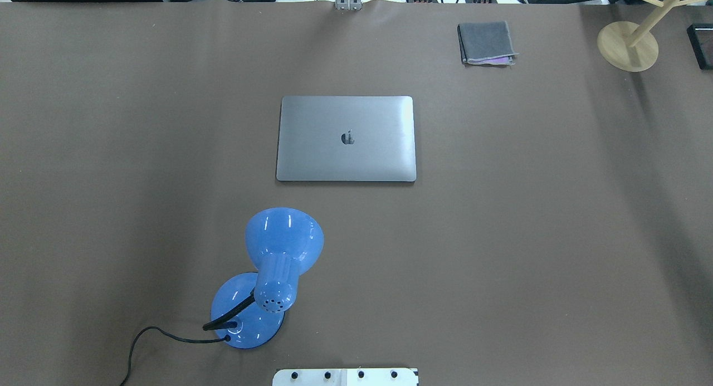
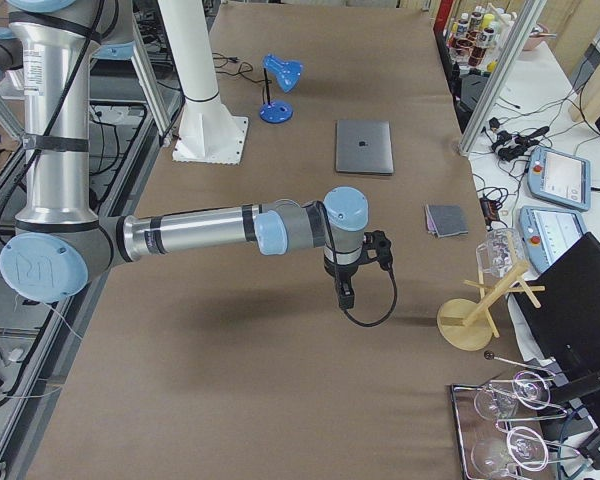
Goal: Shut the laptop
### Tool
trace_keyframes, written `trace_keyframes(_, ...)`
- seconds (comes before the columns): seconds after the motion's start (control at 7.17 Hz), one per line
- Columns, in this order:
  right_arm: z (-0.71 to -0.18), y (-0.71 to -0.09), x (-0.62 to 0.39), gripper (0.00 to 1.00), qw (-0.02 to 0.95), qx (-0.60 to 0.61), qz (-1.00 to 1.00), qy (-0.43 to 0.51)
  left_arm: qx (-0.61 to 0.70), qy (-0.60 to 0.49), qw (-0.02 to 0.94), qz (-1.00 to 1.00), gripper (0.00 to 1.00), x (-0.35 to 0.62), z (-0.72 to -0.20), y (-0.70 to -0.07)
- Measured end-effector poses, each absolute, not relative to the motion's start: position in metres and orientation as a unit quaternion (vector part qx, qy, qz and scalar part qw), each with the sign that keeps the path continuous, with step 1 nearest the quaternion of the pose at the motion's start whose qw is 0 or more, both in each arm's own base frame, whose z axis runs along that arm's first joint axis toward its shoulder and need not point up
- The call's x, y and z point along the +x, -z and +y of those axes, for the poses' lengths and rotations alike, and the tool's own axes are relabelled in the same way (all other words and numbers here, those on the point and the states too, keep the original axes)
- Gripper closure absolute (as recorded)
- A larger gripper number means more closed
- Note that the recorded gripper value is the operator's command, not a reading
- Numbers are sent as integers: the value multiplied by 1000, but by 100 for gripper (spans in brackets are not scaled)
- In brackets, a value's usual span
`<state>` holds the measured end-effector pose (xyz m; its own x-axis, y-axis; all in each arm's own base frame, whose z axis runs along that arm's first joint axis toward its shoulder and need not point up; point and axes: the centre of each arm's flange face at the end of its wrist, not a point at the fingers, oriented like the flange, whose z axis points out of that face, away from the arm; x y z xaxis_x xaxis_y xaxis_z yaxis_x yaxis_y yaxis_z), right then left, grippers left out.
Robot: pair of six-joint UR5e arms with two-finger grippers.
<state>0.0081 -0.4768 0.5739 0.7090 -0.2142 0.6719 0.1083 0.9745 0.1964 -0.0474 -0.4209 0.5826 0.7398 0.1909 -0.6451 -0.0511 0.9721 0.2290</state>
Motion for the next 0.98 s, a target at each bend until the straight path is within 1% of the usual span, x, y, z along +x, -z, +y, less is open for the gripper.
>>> trace_keyframes(0.28,-477,-571,8,0,921,74,-371,89,103,-65,931,343,2,-48,-433,-582)
trace_keyframes(0.98,-477,-569,7,0,921,76,-372,91,104,-65,932,342,2,-49,-434,-582)
